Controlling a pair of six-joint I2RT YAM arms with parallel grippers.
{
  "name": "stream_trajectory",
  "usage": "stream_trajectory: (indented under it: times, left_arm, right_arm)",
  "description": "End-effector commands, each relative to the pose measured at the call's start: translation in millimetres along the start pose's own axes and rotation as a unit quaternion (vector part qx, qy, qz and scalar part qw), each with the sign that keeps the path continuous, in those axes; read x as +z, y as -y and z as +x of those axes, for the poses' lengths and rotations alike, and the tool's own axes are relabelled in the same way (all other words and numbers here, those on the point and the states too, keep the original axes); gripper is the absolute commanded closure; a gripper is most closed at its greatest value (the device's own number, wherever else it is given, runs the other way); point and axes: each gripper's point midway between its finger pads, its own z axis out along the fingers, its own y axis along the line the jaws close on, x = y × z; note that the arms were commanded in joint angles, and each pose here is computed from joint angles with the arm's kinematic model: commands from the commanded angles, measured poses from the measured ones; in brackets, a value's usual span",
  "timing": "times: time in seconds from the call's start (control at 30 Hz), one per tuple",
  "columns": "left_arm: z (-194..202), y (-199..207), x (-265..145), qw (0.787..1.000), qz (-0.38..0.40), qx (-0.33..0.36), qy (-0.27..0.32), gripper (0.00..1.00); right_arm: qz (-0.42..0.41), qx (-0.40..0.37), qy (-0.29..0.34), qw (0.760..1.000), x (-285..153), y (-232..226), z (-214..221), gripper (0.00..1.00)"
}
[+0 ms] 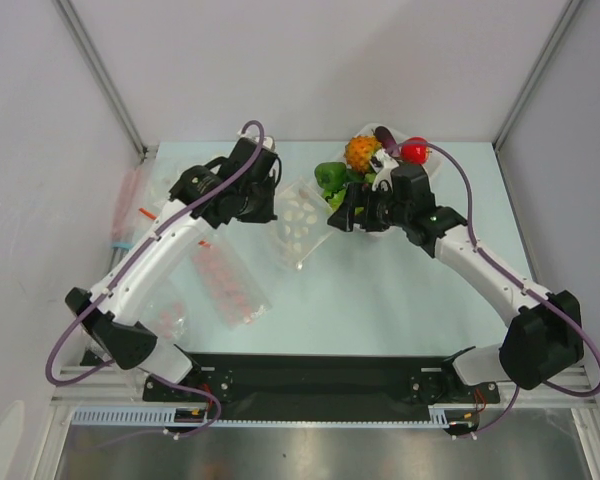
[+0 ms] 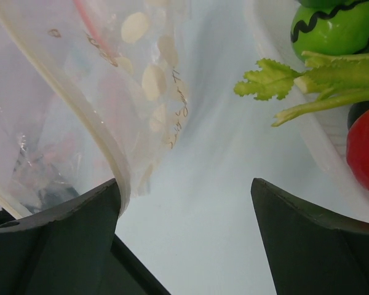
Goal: Place the food in the zip-top bag and seal the zipper
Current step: Open the zipper of the food storage bag, then pick up the fake fruit from the bin.
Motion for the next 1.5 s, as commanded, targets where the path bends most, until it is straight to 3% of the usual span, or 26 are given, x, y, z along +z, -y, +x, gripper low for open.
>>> stream_trajectory:
  times: [0.0,0.23,0.4,0.5,0.7,0.97,1.3,1.47]
  left_arm:
    - [3.8,-14.8,6.8,0.999,-0.040,0.026,-0.023,1.00]
    - [8.9,-14.4,21.7,0.998,-0.046,0.035,-0.032,0.99]
    - [12.2,-6.1,33.7,0.998,-0.032,0.033,-0.039,1.00]
    - [11.5,-3.0,35.7,0.998,-0.027,0.033,-0.041,1.00]
    - [1.4,-12.5,26.7,0.996,-0.057,0.056,-0.046,1.00]
    - [-16.5,-26.4,7.4,0.991,-0.099,0.078,-0.040,1.00]
    - [-16.2,-18.3,17.2,0.991,-0.088,0.090,-0.053,1.00]
    - [-18.8,-11.4,23.9,0.991,-0.075,0.094,-0.054,1.00]
  right_arm:
    - [0.005,-0.046,0.050,0.998,-14.4,-5.2,-33.7,0.07]
    - [0.036,0.004,0.086,0.996,-36.0,38.8,-51.0,0.07]
    - [0.030,0.007,0.095,0.995,-41.4,42.5,-58.6,0.05]
    - [0.070,0.016,0.096,0.993,-40.9,57.4,-58.9,0.05]
    - [0.175,0.037,0.066,0.982,-28.9,103.2,-49.4,0.04]
    - [0.217,0.032,0.014,0.975,10.7,128.3,-37.9,0.07]
    - [0.292,-0.001,-0.031,0.956,32.2,163.4,-23.6,0.09]
    - [0.282,0.003,-0.035,0.959,37.5,163.3,-18.3,0.27]
